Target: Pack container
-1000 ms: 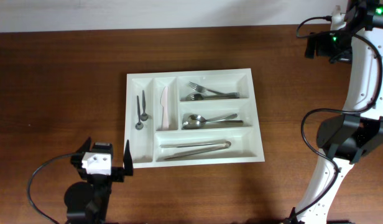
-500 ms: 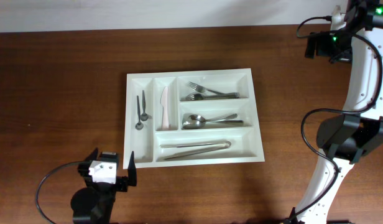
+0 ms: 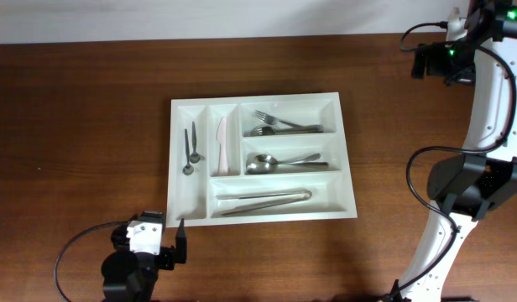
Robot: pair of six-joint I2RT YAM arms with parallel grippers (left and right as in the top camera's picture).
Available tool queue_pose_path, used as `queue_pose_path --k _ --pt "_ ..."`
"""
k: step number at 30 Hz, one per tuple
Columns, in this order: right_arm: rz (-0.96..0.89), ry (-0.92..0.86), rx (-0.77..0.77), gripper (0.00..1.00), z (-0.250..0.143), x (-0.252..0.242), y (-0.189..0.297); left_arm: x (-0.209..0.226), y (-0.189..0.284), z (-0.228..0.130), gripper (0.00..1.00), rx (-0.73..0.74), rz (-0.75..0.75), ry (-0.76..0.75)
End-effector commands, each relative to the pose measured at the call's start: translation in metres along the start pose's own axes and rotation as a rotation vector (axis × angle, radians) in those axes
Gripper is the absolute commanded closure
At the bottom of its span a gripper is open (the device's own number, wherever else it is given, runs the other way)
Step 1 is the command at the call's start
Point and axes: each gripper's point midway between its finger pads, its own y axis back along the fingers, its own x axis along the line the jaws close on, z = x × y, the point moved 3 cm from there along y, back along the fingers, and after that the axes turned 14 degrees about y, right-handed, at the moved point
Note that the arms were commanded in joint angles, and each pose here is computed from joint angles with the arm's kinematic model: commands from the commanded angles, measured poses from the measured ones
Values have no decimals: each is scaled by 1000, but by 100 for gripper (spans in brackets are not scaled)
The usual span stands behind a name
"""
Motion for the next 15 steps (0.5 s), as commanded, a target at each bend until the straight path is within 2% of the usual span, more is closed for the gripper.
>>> queue_pose_path --k 1,5,15 --pt "-2 -12 -31 1 4 0 12 3 -1 -6 1 18 20 -14" --pt "-2 -12 -31 1 4 0 12 5 0 -18 1 72 26 -10" --pt "-2 -12 -31 1 4 0 12 16 1 -20 1 79 107 -13"
